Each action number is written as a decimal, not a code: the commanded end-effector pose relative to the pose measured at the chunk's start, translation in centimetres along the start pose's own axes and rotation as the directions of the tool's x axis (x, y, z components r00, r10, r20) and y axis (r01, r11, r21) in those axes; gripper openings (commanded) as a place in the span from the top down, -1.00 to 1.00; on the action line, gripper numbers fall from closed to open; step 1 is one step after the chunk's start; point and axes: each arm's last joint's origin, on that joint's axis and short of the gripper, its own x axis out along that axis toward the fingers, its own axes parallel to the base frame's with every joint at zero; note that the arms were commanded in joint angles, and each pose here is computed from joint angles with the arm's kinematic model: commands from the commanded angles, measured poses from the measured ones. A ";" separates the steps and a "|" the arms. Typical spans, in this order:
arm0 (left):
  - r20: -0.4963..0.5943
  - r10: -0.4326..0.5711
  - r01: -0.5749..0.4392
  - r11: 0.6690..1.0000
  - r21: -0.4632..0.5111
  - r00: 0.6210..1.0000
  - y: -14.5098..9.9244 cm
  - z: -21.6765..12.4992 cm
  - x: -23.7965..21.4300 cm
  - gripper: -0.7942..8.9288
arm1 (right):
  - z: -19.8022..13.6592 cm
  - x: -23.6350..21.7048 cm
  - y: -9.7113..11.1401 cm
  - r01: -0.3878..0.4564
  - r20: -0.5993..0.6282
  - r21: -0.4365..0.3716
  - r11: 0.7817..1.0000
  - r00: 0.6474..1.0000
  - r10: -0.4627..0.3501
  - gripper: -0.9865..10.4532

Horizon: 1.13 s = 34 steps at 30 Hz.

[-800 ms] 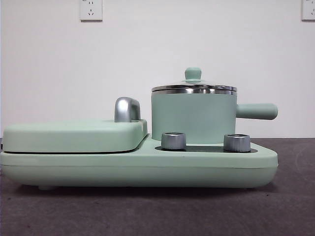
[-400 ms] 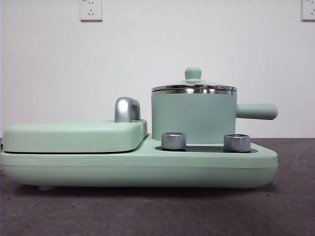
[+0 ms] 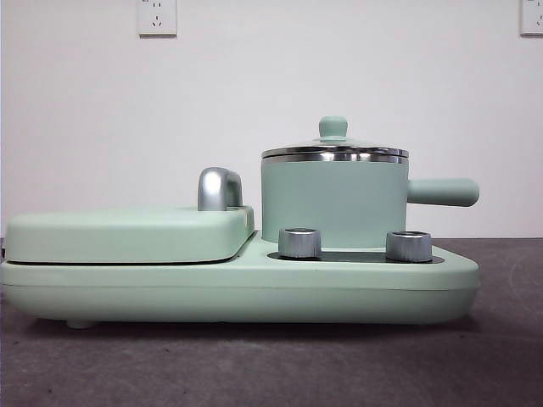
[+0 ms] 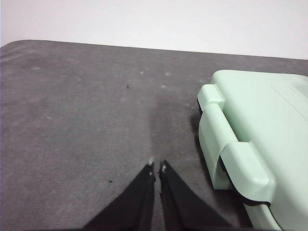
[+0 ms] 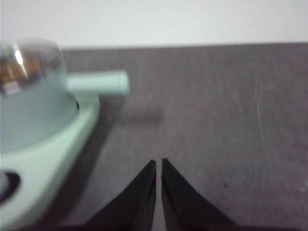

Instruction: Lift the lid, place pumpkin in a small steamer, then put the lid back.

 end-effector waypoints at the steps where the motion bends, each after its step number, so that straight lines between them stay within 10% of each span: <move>1: -0.025 0.002 -0.003 1.000 -0.009 1.000 0.1 -0.7 0.2 0.79 | -0.5 0.4 -0.1 0.010 0.012 -0.066 0.998 1.000 -0.009 0.80; 34: -0.025 0.002 -0.003 1.000 -0.009 1.000 0.1 -0.7 0.2 0.79 | -3.0 2.2 -0.8 0.063 0.074 -0.095 0.993 0.996 -0.056 0.80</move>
